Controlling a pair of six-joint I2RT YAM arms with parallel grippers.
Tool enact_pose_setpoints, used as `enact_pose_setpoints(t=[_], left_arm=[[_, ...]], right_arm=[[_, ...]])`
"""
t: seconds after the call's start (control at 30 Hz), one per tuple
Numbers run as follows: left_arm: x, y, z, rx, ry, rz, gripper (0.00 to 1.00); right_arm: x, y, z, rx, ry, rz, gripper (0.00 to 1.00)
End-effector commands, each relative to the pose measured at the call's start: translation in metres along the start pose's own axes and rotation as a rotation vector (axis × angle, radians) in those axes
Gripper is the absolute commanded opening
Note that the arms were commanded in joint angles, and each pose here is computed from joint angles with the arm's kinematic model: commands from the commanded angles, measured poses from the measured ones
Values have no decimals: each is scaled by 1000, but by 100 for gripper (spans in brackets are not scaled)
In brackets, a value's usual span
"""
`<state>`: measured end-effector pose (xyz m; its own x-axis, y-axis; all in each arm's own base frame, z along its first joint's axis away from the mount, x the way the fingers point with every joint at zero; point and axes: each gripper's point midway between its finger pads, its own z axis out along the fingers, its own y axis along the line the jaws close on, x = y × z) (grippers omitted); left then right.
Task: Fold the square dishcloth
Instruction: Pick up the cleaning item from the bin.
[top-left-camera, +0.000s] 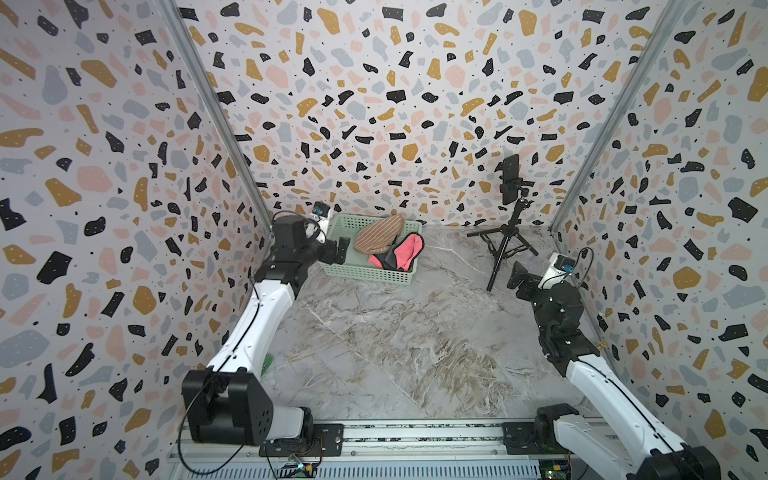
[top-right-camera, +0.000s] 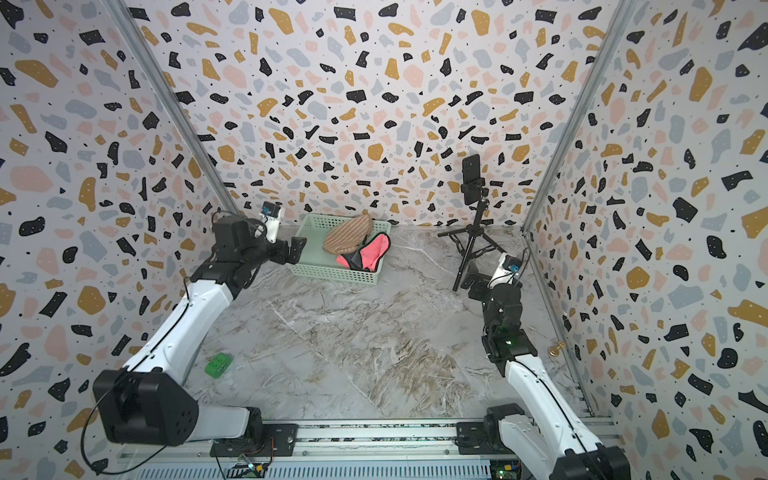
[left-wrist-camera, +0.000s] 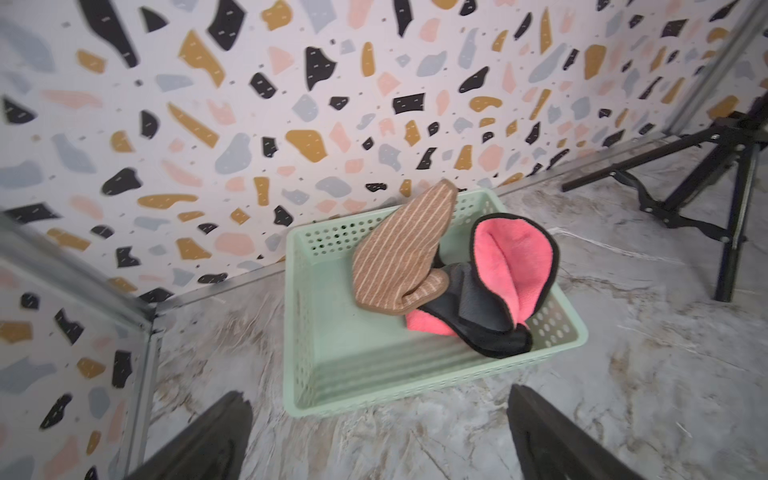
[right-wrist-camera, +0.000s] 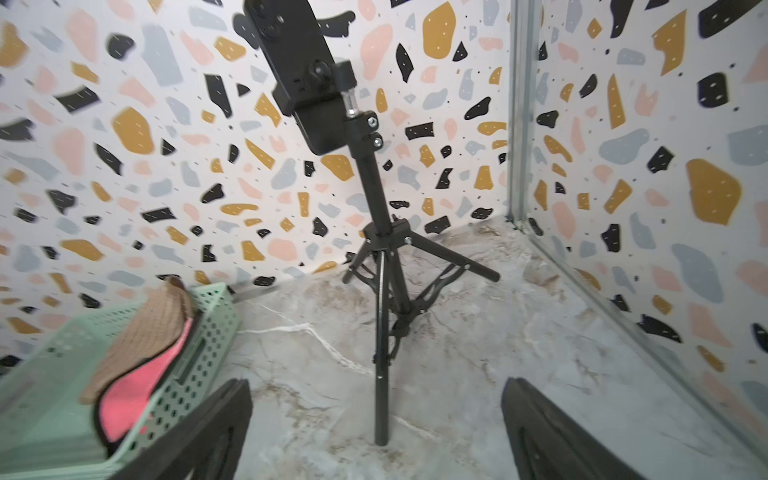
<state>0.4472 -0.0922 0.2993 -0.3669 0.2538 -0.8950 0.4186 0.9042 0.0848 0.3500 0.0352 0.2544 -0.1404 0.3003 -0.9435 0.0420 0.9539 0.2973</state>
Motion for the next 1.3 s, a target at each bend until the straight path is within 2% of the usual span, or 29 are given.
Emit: enact_pose_setpoints(t=[0.0, 0.1, 0.27, 0.4, 0.43, 0.53, 0.57, 0.8, 0.87, 0.97, 1.0, 1.17, 1.27], left_arm=[[73, -57, 45, 193, 366, 7, 99], [81, -83, 81, 246, 442, -23, 97], [94, -113, 124, 319, 498, -124, 92], [104, -129, 151, 345, 526, -171, 81], [104, -131, 156, 350, 524, -191, 76], [106, -134, 172, 358, 516, -229, 57], [104, -135, 176, 365, 510, -236, 53], [106, -139, 209, 383, 545, -230, 51], [104, -139, 216, 382, 544, -235, 40], [98, -134, 221, 360, 522, -215, 4], [95, -131, 221, 348, 511, -200, 0], [64, -112, 198, 268, 414, -45, 0], [32, -111, 164, 279, 336, 72, 0]], right_arm=[[70, 13, 8, -19, 359, 77, 97], [93, 28, 6, 38, 441, -17, 93], [127, 36, -10, 97, 489, -123, 99], [157, 45, -18, 86, 524, -158, 100], [162, 48, -19, 75, 525, -164, 99], [167, 61, -23, 17, 527, -154, 94], [164, 68, -23, -8, 517, -152, 92], [155, 88, -30, -79, 481, -180, 87], [154, 90, -30, -81, 474, -186, 84], [154, 93, -29, -85, 462, -210, 79], [154, 95, -30, -91, 458, -221, 78], [157, 103, -30, -117, 458, -238, 71], [159, 107, -29, -128, 454, -256, 71]])
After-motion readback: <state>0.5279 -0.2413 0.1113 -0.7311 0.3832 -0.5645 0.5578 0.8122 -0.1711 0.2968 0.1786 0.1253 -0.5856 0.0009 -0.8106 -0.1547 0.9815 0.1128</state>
